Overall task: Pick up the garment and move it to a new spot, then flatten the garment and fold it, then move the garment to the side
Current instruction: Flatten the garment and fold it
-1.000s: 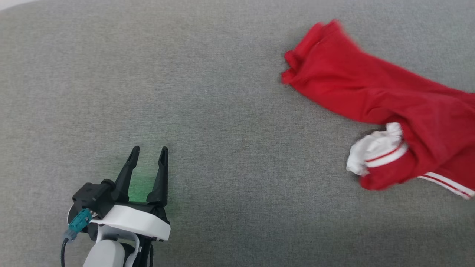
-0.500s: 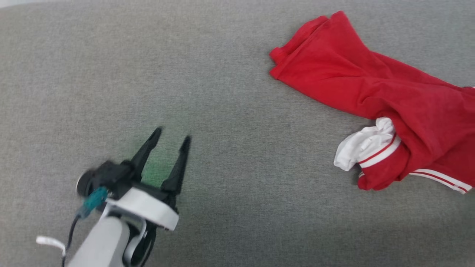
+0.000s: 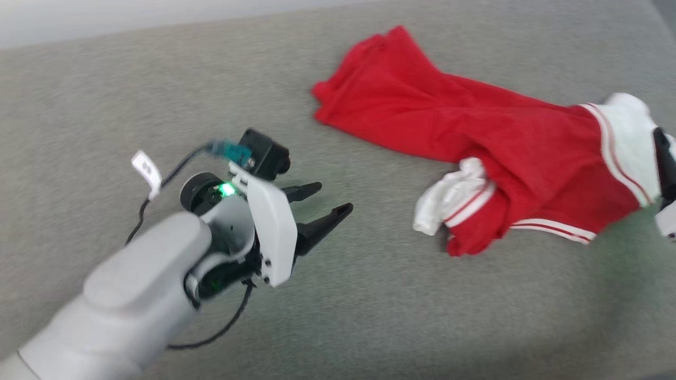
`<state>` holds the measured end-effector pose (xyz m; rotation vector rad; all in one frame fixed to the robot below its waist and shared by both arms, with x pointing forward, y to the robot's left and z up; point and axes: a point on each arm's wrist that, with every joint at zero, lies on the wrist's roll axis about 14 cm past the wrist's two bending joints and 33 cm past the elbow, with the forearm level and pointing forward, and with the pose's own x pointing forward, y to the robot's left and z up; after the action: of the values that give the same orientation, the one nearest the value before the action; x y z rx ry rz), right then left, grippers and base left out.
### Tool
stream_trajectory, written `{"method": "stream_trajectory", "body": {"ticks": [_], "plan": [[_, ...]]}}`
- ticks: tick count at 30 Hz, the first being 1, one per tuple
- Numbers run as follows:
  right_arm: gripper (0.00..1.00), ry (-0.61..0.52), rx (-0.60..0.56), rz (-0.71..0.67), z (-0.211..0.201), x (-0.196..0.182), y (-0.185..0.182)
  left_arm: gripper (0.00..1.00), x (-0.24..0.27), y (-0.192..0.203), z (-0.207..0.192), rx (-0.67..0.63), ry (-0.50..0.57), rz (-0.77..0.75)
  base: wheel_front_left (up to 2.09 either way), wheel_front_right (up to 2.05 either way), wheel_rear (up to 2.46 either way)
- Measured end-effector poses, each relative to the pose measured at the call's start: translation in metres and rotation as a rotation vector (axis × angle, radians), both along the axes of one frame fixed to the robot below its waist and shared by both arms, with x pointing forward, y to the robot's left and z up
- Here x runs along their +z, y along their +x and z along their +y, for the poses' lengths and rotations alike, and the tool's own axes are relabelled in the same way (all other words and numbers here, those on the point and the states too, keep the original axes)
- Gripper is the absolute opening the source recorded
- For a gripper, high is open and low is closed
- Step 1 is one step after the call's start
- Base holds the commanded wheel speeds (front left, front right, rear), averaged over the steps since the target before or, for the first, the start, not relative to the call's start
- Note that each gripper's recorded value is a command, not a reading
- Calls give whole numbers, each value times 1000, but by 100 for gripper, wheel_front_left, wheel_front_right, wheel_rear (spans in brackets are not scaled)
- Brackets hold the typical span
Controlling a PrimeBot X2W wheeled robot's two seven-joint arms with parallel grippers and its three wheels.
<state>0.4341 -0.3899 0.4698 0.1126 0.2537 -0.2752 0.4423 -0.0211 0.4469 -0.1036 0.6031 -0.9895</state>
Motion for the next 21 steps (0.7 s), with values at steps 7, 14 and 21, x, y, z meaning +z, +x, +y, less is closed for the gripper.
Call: {"method": "stream_trajectory", "body": {"ticks": [7, 14, 21], "plan": [[100, 8, -91, -13, -19, 0, -45, 100, -5, -6, -48, -177, 54, 251, 0, 0, 0], [100, 6, -131, -32, -20, 1, -60, 100, -28, -2, -84, -272, 134, 289, 0, 0, 0], [100, 9, -151, -25, -16, -3, -68, 100, -54, -5, -108, -327, 170, 310, 0, 0, 0]]}}
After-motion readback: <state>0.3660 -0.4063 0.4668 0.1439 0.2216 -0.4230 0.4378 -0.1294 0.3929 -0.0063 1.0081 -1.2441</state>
